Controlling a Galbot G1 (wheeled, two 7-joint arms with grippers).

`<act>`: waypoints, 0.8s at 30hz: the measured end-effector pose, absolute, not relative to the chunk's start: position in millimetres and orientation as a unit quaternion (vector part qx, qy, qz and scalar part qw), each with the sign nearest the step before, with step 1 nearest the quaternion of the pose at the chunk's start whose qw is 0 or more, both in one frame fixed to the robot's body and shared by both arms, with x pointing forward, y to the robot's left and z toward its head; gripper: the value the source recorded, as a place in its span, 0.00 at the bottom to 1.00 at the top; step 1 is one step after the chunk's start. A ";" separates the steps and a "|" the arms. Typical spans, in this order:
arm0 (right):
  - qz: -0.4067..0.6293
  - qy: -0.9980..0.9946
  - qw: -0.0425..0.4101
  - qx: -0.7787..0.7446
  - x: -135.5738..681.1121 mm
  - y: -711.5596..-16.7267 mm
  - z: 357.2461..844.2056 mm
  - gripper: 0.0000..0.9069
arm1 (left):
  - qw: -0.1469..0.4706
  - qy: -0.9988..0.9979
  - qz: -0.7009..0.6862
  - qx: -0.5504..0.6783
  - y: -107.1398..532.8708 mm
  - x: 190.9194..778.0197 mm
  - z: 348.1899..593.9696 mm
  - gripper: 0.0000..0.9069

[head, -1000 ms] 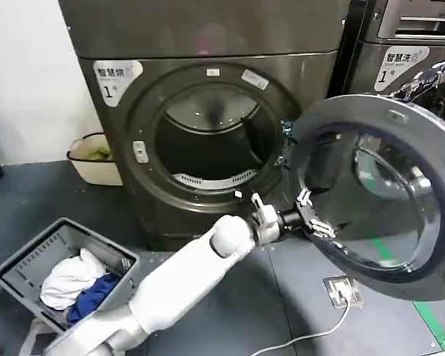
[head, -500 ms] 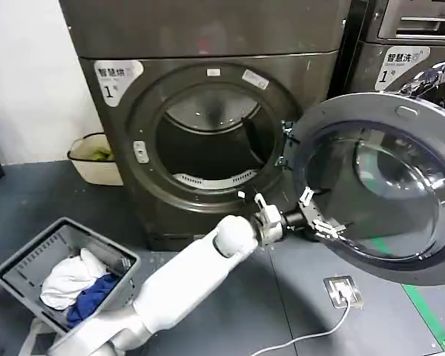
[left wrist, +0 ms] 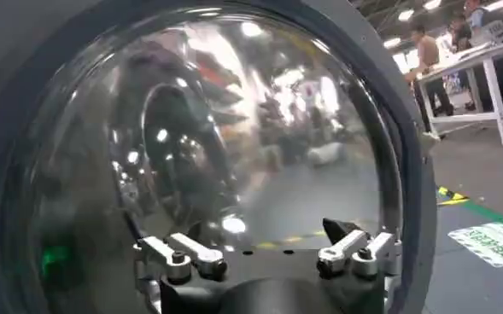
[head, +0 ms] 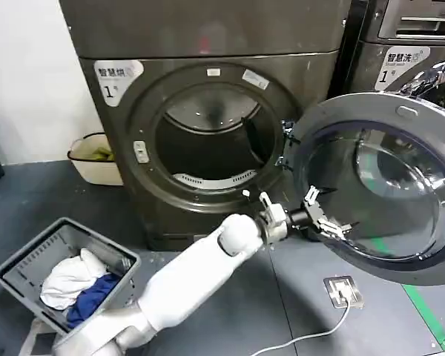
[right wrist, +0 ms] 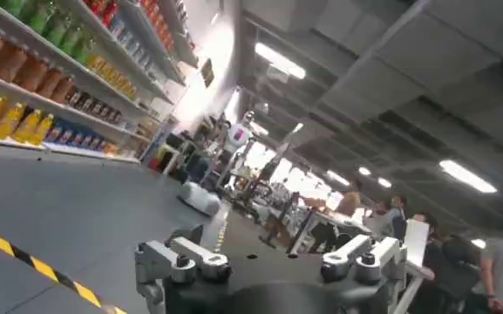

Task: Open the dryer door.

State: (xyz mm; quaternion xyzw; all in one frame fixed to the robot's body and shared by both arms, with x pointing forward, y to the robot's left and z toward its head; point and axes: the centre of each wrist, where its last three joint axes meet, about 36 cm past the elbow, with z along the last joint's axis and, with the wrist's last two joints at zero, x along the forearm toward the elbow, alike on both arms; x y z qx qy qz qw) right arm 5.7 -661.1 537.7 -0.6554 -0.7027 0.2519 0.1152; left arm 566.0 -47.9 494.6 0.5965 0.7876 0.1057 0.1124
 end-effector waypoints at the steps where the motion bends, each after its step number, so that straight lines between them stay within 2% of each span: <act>1: 0.252 -0.703 0.115 -0.655 5.5 -661.1 537.5 1.00 | 0.113 0.787 0.106 0.597 -50.6 566.6 495.7 1.00; 16: 0.249 -0.706 0.116 -0.652 6.8 -656.1 532.4 1.00 | 0.116 0.782 0.105 0.604 -87.2 573.3 505.5 1.00; 24: 0.248 -0.708 0.116 -0.651 8.2 -654.2 531.6 1.00 | 0.104 0.792 0.117 0.590 -80.8 589.6 500.0 1.00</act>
